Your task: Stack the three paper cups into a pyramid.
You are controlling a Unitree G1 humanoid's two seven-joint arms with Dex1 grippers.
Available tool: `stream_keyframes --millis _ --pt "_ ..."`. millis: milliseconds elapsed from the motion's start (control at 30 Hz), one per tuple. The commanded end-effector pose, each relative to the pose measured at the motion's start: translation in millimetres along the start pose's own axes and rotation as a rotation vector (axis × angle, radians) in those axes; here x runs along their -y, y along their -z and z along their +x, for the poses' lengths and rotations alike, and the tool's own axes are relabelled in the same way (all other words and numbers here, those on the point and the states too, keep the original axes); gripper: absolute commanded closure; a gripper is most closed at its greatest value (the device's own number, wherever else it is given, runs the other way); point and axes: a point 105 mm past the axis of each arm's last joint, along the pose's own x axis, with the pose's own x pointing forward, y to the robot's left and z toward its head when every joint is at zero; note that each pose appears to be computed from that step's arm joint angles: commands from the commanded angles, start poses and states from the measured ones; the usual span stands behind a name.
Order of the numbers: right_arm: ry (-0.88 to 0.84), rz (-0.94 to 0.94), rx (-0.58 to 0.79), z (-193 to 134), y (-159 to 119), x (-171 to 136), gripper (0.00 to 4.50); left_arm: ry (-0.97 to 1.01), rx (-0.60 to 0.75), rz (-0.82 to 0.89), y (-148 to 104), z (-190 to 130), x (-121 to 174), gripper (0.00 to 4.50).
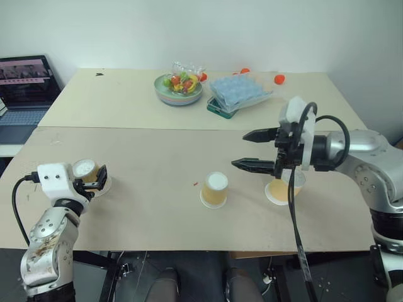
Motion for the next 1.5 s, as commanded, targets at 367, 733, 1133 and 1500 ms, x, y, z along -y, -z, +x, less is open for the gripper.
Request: stream_keyframes --millis 367,733,1133,1500 --pt "0.054 -0.025 0.029 -11.3 -9.7 -1.1 0.0 0.329 0.166 0.164 -65.3 24.8 62.5 1.93" --pt "0.126 -0.001 0.021 -23.2 -6.4 -4.9 0.0 1.014 0.011 0.391 -40.1 -3.0 115.3 1.93" --pt "0.207 0.007 0.018 -33.5 -6.0 -9.0 0.0 1.36 0.013 0.439 -25.6 -11.6 164.5 1.93" --pt "0.266 0.004 -0.006 -42.0 -4.7 -11.9 0.0 1.353 0.029 0.405 -23.6 9.5 181.0 1.93"
